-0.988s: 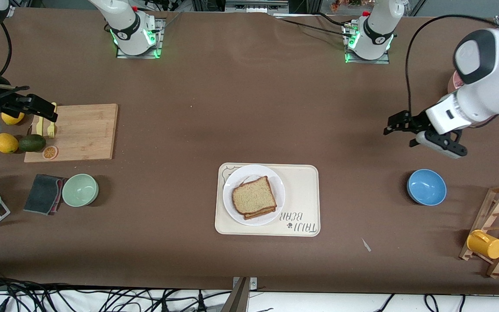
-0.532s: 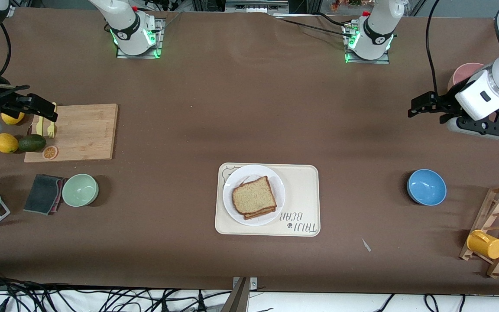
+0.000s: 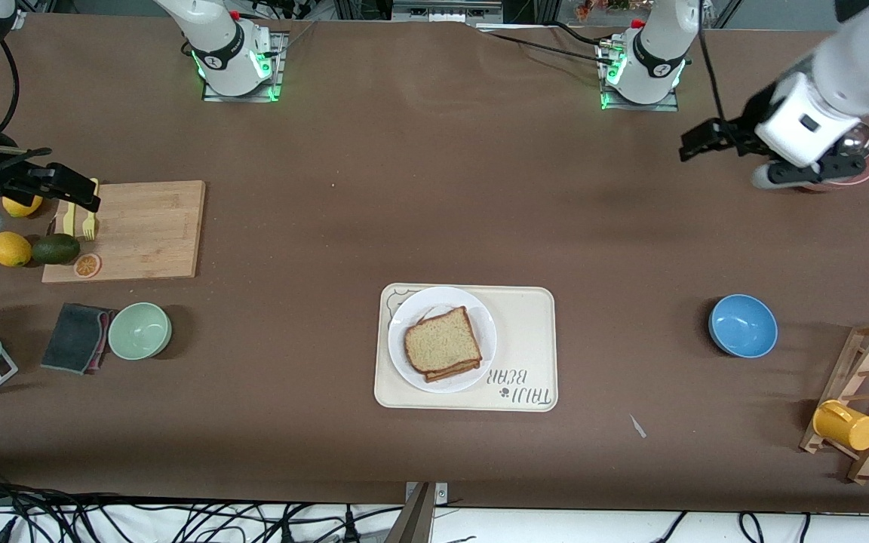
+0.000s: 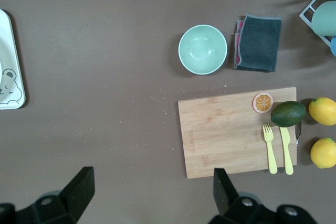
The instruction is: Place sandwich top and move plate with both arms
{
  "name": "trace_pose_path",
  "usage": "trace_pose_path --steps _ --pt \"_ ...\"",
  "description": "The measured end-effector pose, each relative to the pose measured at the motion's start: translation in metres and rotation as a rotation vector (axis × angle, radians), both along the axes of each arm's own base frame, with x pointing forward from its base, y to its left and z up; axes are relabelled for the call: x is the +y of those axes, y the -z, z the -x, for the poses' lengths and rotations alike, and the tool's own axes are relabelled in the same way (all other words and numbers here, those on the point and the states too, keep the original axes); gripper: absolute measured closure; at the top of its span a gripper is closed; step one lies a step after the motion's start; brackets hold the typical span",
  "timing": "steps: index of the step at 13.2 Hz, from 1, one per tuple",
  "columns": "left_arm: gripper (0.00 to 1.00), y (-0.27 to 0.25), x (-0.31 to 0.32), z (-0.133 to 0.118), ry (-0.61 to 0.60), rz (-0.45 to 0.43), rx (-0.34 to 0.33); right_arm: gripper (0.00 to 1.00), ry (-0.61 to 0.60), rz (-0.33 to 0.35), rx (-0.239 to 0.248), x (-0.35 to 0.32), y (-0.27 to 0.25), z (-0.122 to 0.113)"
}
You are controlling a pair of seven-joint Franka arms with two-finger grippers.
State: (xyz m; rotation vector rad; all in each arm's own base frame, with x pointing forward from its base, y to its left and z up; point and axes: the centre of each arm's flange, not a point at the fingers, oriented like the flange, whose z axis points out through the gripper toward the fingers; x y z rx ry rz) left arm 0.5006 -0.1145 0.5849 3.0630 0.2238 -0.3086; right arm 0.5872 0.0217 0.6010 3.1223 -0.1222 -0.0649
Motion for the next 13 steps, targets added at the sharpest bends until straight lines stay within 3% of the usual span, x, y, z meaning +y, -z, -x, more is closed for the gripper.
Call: trace_pose_path --steps 3,8,13 --pt "0.00 -0.007 -0.007 0.003 -0.003 -0.062 -0.026 0.00 -0.001 0.000 0.000 0.000 0.000 0.000" --pt "0.00 -0.011 0.074 -0.012 -0.159 -0.045 -0.030 0.00 -0.001 0.000 0.000 0.000 0.000 0.000" --pt "0.00 -0.014 0.080 -0.015 -0.174 -0.042 -0.044 0.00 -0.001 0.000 0.000 0.000 0.000 0.000"
